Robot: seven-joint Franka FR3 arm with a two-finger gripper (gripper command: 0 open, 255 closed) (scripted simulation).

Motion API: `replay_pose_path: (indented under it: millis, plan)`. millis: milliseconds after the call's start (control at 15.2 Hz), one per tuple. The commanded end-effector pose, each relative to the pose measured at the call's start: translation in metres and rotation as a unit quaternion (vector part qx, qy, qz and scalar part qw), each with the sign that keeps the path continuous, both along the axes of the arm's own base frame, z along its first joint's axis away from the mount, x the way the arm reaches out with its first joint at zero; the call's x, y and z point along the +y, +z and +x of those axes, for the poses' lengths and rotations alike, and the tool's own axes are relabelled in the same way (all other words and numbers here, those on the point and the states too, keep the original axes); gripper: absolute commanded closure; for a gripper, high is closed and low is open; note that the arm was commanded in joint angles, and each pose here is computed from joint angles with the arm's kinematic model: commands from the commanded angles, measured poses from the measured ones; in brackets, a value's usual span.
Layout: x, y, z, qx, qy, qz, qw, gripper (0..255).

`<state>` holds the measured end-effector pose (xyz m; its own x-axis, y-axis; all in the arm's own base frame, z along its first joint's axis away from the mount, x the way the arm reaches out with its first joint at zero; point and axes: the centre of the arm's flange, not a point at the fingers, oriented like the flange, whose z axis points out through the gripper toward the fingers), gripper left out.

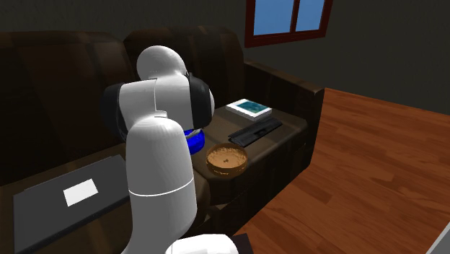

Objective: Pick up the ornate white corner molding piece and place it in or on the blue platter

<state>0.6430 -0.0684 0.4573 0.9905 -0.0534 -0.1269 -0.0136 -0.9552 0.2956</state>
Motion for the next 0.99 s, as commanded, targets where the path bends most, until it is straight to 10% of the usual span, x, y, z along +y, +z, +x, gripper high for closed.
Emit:
replay_pose_path:
  millis: [0, 66, 924]
  plan:
    - [0.0, 0.0, 0.0, 0.0, 0.0, 0.0, 1.0, 255]
    - [0.0, 0.0, 0.0, 0.0, 0.0, 0.0, 1.0, 0]
    - [0.015, 0.047, 0.007, 0.0, 0.0, 0.0, 1.0, 0]
